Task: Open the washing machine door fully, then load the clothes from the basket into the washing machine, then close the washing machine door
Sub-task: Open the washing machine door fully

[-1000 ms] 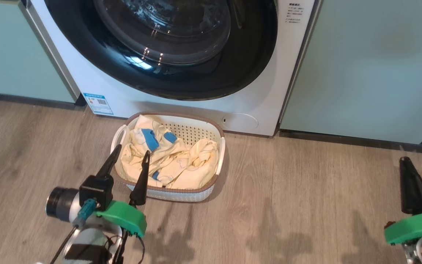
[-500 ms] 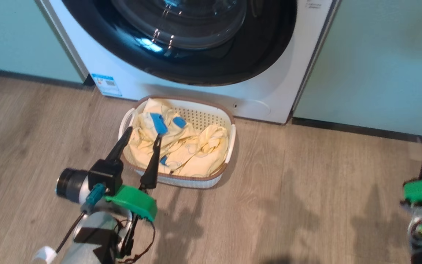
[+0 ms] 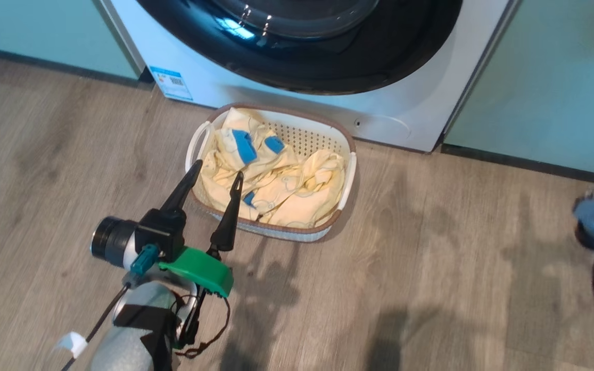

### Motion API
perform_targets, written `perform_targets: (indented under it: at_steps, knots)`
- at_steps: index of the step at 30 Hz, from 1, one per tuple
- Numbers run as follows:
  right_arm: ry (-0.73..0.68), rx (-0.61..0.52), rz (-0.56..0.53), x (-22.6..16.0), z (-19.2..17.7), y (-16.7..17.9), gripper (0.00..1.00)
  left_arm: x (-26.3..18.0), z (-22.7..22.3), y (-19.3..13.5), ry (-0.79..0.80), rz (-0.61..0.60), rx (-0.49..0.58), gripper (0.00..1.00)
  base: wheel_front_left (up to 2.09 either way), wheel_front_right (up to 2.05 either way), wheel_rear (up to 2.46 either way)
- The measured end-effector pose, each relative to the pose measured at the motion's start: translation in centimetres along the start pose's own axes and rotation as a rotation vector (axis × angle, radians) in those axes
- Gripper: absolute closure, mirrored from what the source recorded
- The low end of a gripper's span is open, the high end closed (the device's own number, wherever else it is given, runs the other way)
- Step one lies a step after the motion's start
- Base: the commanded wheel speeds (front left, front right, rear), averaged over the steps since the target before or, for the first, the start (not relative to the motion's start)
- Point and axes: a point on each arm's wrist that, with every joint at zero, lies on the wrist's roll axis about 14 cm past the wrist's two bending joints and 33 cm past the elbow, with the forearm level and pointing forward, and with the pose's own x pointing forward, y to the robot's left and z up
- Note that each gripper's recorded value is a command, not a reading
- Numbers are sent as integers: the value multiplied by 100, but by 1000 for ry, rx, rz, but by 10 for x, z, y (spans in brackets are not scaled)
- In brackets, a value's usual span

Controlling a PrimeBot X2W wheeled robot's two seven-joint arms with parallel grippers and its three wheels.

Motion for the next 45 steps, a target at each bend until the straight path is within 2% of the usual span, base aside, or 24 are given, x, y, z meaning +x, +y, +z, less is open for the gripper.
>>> perform_targets:
  at_steps: [4,9,18,29,40,45]
  knots:
    - [113,130,43,19,-16,14,100,4,-3,3,4,4,1,0,0,0,0]
    - [262,213,54,36,-37,18,100,10,-6,6,7,11,3,0,0,0,0]
    - [436,203,77,70,-62,33,100,22,-14,8,18,18,-1,0,0,0,0]
    - [520,152,158,117,-88,82,100,32,-21,7,29,7,2,0,0,0,0]
    - [562,82,152,147,-113,97,100,31,-28,18,47,43,-3,0,0,0,0]
    - [595,49,123,156,-126,94,100,27,-31,18,59,46,-3,0,0,0,0]
